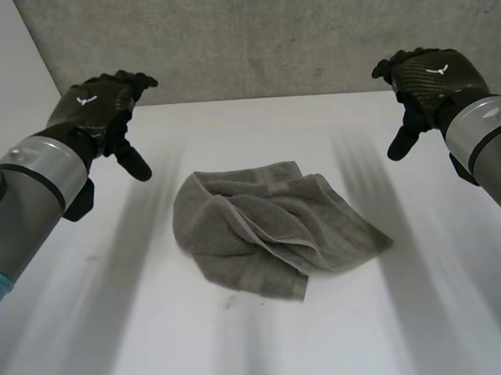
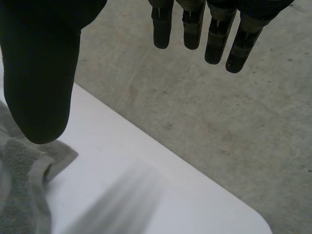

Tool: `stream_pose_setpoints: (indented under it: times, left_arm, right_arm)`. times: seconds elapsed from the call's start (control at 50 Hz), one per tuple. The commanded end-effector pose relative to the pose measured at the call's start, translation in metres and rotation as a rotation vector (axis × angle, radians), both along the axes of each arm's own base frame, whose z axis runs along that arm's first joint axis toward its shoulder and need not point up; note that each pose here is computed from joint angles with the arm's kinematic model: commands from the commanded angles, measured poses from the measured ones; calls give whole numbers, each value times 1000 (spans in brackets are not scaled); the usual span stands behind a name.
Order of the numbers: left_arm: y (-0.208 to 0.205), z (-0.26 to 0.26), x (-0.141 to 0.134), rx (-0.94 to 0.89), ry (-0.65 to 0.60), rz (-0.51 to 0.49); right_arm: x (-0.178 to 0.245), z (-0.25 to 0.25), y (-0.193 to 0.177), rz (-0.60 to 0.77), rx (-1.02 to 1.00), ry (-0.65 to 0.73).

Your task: Fold the towel.

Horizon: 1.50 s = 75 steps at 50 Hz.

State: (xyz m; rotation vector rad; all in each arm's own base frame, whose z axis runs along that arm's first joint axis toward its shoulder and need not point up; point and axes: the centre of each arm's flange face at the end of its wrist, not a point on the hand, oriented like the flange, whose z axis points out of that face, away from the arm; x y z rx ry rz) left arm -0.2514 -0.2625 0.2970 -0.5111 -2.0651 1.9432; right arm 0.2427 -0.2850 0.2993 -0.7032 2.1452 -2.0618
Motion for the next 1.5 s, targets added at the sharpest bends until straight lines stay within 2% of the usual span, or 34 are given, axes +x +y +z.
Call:
stream_pose_setpoints:
  times: [0.02, 0.1, 0.16, 0.2, 0.26, 0.38, 0.48, 0.54, 0.58, 0.6, 0.64, 0.72, 0.74, 0.76, 0.8, 0.82, 0.86, 0.88, 0.9, 0.94, 0.98, 1.0, 1.02, 1.04, 1.08, 1.1, 1.18, 1.2, 1.28, 1.34, 1.42, 1.46, 1.5]
  left_arm:
    - [-18, -28, -8, 45, -33, -18]
    - [-29, -52, -16, 51, -113, -94]
    - [-32, -61, -18, 56, -147, -133]
    - [-38, -80, -24, 67, -204, -222]
    - [-52, -98, -17, 88, -235, -258]
    - [-66, -123, -22, 87, -250, -318]
    - [-77, -147, -28, 71, -270, -349]
    - [-80, -162, -31, 58, -307, -373]
    - [-79, -172, -33, 53, -342, -393]
    - [-79, -172, -33, 53, -342, -393]
    - [-70, -174, -44, 45, -346, -444]
    - [-61, -171, -55, 27, -346, -477]
    - [-58, -167, -59, 17, -348, -477]
    - [-58, -166, -59, 16, -348, -477]
    - [-53, -141, -65, -44, -357, -430]
    - [-53, -141, -65, -45, -357, -430]
    - [-50, -108, -64, -113, -353, -332]
    - [-50, -107, -64, -113, -353, -331]
    - [-48, -95, -65, -143, -344, -287]
    - [-41, -79, -70, -176, -311, -255]
    - [-21, -45, -72, -198, -191, -190]
    - [-21, -45, -72, -199, -190, -190]
    - [-10, -31, -67, -183, -115, -152]
    - [-9, -31, -67, -183, -114, -152]
    - [11, -22, -56, -126, -1, -114]
    - [11, -22, -56, -125, 0, -114]
    - [37, -35, -65, -47, 47, -169]
    - [53, -44, -74, -9, 59, -215]
    - [87, -83, -100, 96, 18, -323]
    - [88, -95, -105, 124, 1, -334]
    - [83, -95, -105, 125, 0, -327]
    - [78, -94, -103, 119, 3, -313]
    - [55, -87, -94, 92, 16, -257]
  right_arm:
    - [23, -12, 24, 141, 95, 23]
    - [45, -30, 51, 245, 231, -11]
    - [54, -39, 59, 268, 284, -43]
    - [66, -57, 69, 292, 382, -105]
    - [81, -76, 73, 316, 437, -142]
    - [106, -106, 81, 366, 475, -159]
    - [130, -151, 77, 361, 477, -122]
    - [132, -160, 72, 331, 466, -103]
    - [132, -176, 62, 277, 423, -18]
    - [132, -176, 62, 277, 423, -17]
    - [132, -179, 55, 255, 347, 73]
    - [135, -164, 48, 249, 250, 81]
    - [136, -144, 43, 243, 186, 39]
    - [136, -143, 43, 243, 185, 39]
    - [136, -86, 37, 254, 21, -55]
    - [136, -86, 37, 254, 20, -55]
    - [125, -32, 24, 243, -145, -110]
    - [125, -32, 24, 243, -146, -111]
    - [120, -11, 21, 248, -215, -117]
    - [112, 26, 20, 269, -327, -117]
    - [111, 36, 20, 284, -355, -112]
    - [110, 41, 21, 296, -369, -103]
    - [110, 41, 21, 296, -369, -102]
    - [108, 40, 21, 298, -356, -81]
    - [105, 33, 19, 295, -319, -41]
    - [100, 24, 16, 286, -273, 7]
    - [92, -2, 12, 278, -167, 106]
    - [89, -16, 11, 278, -113, 160]
    - [66, -60, 8, 268, 48, 322]
    - [52, -80, 8, 256, 118, 401]
    - [37, -91, 6, 237, 163, 441]
    - [31, -94, 5, 226, 181, 447]
    - [20, -94, 3, 200, 196, 447]
